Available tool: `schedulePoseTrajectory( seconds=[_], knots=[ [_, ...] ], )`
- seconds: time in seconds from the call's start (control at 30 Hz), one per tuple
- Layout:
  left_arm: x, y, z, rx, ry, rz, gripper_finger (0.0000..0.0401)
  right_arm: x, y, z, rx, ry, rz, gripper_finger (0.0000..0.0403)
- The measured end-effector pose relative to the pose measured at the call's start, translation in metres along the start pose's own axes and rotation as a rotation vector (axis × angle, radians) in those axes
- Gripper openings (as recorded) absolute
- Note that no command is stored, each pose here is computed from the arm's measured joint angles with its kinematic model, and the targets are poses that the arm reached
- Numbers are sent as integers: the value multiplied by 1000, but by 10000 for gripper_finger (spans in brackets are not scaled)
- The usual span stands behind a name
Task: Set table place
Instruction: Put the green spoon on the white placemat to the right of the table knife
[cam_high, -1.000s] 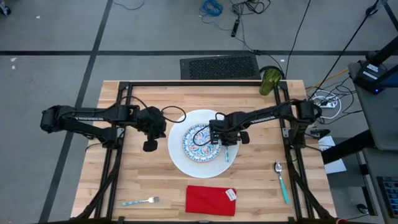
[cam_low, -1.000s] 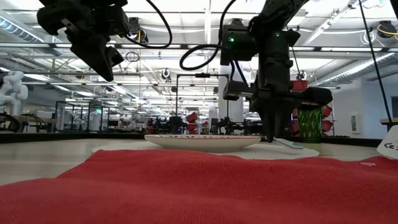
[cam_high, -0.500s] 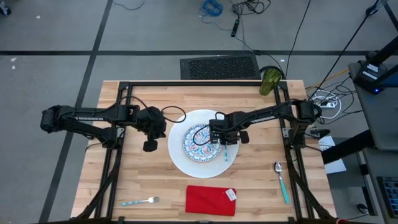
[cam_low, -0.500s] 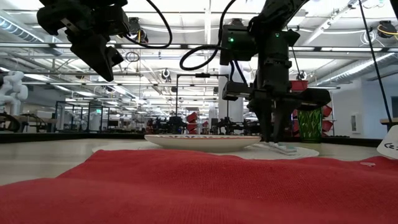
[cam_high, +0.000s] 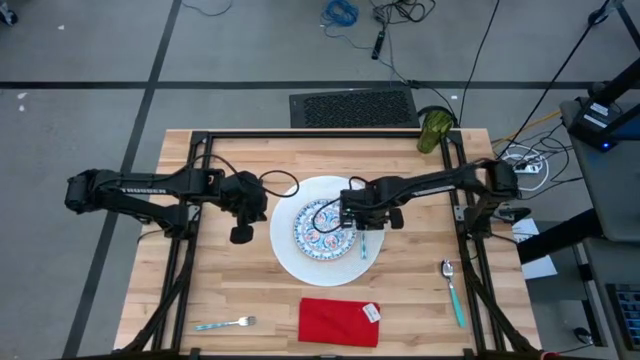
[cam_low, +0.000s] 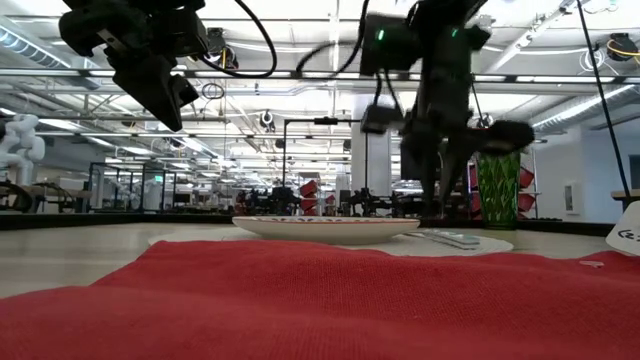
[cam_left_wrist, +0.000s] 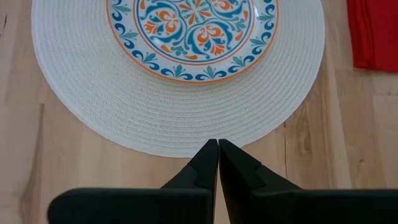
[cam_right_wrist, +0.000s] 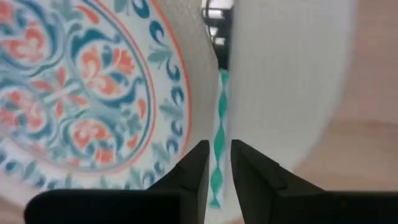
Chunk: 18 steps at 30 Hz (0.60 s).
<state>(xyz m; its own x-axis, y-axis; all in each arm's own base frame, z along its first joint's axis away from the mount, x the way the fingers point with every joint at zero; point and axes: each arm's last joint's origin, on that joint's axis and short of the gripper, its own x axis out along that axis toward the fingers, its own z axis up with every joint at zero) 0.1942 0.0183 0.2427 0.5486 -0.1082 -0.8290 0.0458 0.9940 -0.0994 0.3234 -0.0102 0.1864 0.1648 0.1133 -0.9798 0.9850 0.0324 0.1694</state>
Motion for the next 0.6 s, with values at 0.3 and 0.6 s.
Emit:
schedulePoseTrajectory(
  seconds=[0.3, 0.6],
  knots=[
    [0, 0, 0, 1, -2, 0, 0, -58, -27, -57, -102, 32, -41, 52],
    [0, 0, 0, 9, -4, 0, 0, -56, -67, -133, -182, 230, -273, 52]
  ],
)
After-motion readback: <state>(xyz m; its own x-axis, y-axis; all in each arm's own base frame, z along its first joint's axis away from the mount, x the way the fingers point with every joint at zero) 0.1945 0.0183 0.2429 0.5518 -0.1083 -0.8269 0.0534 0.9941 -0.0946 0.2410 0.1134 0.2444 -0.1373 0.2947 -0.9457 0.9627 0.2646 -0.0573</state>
